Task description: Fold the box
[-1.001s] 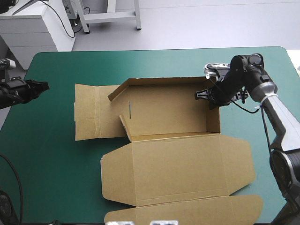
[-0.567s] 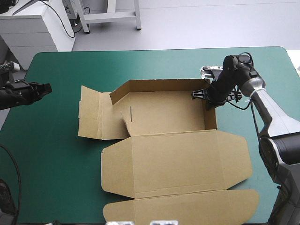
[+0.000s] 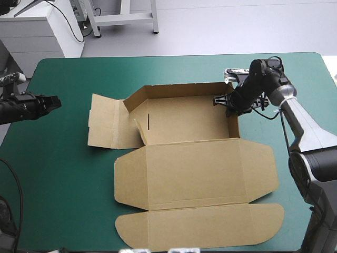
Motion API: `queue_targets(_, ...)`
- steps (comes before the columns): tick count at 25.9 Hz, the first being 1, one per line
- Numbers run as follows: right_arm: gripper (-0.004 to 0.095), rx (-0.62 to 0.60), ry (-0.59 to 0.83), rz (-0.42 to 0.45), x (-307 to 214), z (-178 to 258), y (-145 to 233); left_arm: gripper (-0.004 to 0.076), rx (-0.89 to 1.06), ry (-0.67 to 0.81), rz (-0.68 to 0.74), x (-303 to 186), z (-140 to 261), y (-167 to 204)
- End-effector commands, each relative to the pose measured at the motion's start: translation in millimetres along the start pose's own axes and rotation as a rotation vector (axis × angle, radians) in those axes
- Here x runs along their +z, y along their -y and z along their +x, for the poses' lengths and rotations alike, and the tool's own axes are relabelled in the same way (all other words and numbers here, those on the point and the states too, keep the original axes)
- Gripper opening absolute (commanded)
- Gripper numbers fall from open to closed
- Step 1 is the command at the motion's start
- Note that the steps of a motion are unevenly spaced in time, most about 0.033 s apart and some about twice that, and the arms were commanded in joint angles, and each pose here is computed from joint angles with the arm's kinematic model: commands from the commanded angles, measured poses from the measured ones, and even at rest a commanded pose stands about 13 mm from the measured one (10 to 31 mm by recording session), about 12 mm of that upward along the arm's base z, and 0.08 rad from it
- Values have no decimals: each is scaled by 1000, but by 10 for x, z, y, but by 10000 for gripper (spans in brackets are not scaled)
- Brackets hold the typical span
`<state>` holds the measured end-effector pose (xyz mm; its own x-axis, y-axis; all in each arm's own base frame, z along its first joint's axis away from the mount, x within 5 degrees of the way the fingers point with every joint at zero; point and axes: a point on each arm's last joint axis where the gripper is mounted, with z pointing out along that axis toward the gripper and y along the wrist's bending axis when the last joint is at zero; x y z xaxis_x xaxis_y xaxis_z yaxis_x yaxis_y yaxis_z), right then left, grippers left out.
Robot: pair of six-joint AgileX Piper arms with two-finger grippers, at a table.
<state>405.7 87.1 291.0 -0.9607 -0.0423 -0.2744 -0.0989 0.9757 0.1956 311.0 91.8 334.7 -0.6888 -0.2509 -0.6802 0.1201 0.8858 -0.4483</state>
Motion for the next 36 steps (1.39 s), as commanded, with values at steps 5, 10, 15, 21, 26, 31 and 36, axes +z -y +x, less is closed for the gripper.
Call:
queue_targets(5,671,-14,196,-36,-501,-161,-81,-8,5,68,37,-116,-108,128)
queue_targets(10,671,-39,213,-16,-831,-121,-116,-8,3,67,38,-110,-107,123)
queue_targets(15,671,-4,183,-18,-875,62,-104,-8,15,65,39,-110,-106,125)
queue_targets(21,670,16,86,-13,-597,190,-54,-8,15,63,41,-110,-104,126)
queue_targets(26,671,6,47,-7,-394,239,-13,-8,15,62,42,-110,-103,127)
queue_targets(31,658,13,20,-15,-291,231,-6,-8,12,61,41,-99,-102,117)
queue_targets(36,535,21,-9,-41,-186,221,-23,-8,6,55,42,-75,-98,95)
